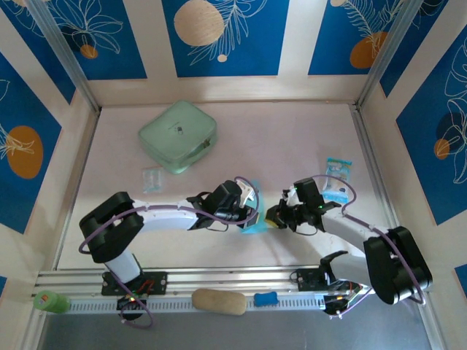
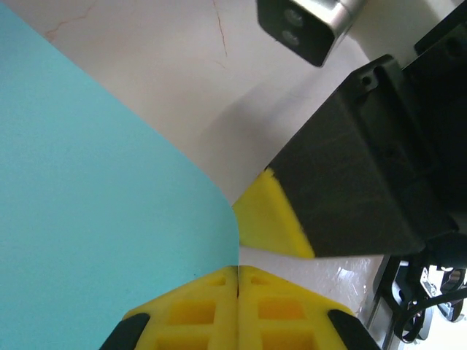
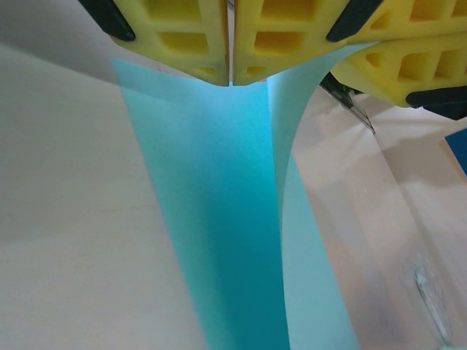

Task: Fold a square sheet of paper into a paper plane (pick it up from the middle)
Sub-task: Fold the triangle a second time at the center of the table.

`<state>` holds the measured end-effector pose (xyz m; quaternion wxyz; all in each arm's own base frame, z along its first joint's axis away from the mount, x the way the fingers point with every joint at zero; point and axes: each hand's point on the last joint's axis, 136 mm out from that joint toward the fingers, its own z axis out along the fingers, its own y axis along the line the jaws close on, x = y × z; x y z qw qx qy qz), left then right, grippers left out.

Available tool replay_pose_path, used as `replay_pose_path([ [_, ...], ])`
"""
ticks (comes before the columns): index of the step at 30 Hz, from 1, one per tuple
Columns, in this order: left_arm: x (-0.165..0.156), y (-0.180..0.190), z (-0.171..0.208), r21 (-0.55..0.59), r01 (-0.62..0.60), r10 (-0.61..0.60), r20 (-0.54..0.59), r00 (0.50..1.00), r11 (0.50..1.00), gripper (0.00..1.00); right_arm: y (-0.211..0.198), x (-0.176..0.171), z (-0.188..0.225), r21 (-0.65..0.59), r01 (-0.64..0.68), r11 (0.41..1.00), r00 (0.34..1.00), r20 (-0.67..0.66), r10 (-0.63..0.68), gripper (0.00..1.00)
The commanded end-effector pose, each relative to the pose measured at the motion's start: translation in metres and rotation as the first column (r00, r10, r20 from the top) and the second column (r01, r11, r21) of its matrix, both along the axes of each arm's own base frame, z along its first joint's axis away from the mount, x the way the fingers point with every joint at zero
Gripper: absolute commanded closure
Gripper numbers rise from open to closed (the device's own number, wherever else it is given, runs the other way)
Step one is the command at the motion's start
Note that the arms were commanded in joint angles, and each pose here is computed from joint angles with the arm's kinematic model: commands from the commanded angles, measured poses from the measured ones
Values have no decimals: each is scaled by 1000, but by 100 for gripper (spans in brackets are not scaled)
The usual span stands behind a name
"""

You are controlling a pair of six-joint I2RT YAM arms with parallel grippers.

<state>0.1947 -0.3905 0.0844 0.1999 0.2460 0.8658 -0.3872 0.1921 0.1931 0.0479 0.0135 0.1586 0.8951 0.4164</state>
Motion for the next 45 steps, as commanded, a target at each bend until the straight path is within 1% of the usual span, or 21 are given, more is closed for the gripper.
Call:
replay_pose_path([
  [1,2,9,-11,54,-3,3,-1,1000,999,100,17,7,10,59,-24,998,1000,16,23,91],
  [2,2,10,-12,67,0,0,0,1000,998,100,21,8,10,62,-31,998,999,16,31,91],
  [5,1,13,-16,91,5,-6,2,1000,996,95,28,11,9,55,-49,997,999,16,48,92],
  [10,0,13,-21,99,13,-12,-8,1000,995,86,29,14,4,42,-37,998,999,6,36,93],
  [16,0,11,-25,97,13,-11,-17,1000,995,81,27,12,2,37,-34,999,999,-1,34,93],
  [18,1,11,-25,98,14,-12,-16,1000,995,84,27,12,1,35,-32,999,999,-2,32,93],
  [20,2,11,-26,97,10,-9,-13,1000,995,85,27,11,1,34,-33,999,999,-5,33,93],
  [23,3,12,-26,97,2,-1,-8,1000,995,90,27,10,2,34,-39,999,999,-6,39,93],
  [25,4,12,-26,91,-6,7,-8,1000,996,91,25,9,0,20,-37,999,999,-11,37,93],
  [26,4,12,-25,85,-8,8,-8,1000,996,90,24,8,-1,13,-36,999,999,-12,36,93],
  [28,4,11,-24,73,-5,6,-13,1000,997,84,23,6,-3,9,-36,999,999,-16,36,93],
  [30,3,10,-21,58,3,-2,-12,1000,998,81,23,6,-2,10,-35,999,999,-17,35,93],
  [33,3,8,-16,39,10,-10,-6,1000,999,78,24,8,0,15,-38,999,999,-10,38,93],
  [42,4,8,-13,30,14,-14,3,1000,999,79,26,8,-1,21,-42,999,999,-11,42,93],
  [45,5,9,-13,31,6,-6,8,1000,1000,83,26,7,-2,21,-43,999,999,-15,44,93],
])
